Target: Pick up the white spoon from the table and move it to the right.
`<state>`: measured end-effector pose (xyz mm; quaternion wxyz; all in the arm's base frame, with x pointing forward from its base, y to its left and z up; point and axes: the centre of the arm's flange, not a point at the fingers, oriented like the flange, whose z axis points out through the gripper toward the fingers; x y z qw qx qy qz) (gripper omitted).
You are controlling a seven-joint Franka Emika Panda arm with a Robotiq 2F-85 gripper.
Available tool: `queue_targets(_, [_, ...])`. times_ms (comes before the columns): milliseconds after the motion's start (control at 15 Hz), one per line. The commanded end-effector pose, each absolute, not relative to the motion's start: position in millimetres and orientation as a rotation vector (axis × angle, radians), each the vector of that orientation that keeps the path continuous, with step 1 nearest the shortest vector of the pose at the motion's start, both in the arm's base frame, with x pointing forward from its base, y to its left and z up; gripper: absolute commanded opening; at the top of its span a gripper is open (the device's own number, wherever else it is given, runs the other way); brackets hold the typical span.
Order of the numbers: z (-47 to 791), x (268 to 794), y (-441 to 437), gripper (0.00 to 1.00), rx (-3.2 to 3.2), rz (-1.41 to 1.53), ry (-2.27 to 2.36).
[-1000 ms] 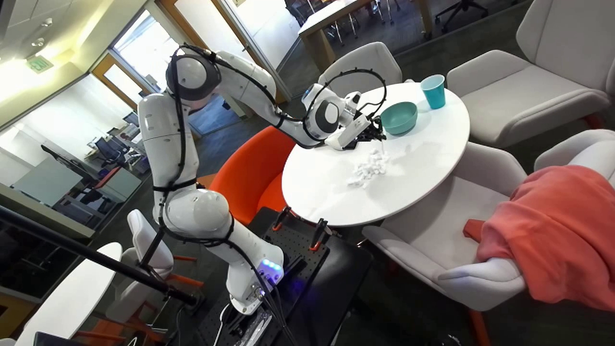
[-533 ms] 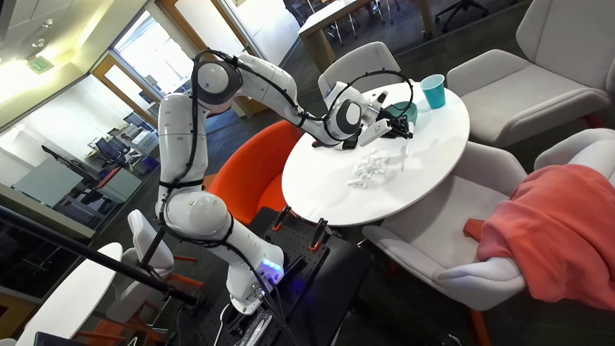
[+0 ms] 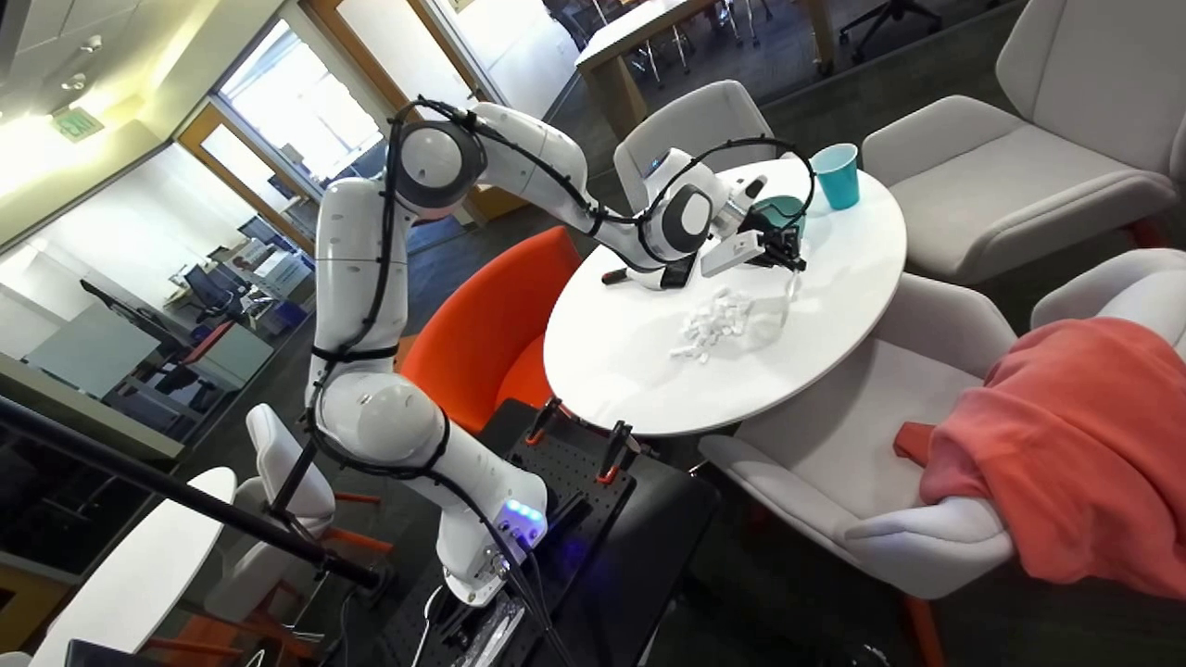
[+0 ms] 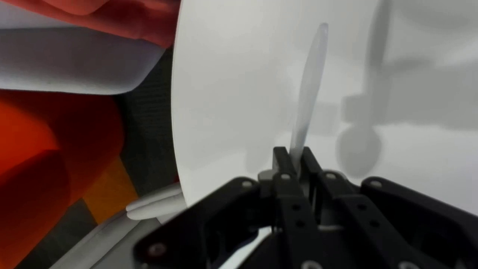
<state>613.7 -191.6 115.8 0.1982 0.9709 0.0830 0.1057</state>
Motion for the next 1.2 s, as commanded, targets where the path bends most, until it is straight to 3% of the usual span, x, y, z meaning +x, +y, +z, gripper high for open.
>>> queue_targets(0, [103, 654, -216, 0.02, 2.769, 0.263, 0.123])
queue_targets(600, [73, 687, -234, 0.02, 2.874, 0.292, 0.033])
queue_targets(667, [72, 689, -232, 0.35, 2.880, 0.300, 0.026])
queue_targets(800, [78, 689, -226, 0.42, 2.892, 0.318, 0.020])
queue_targets(1133, [118, 679, -210, 0.82, 2.901, 0.366, 0.040])
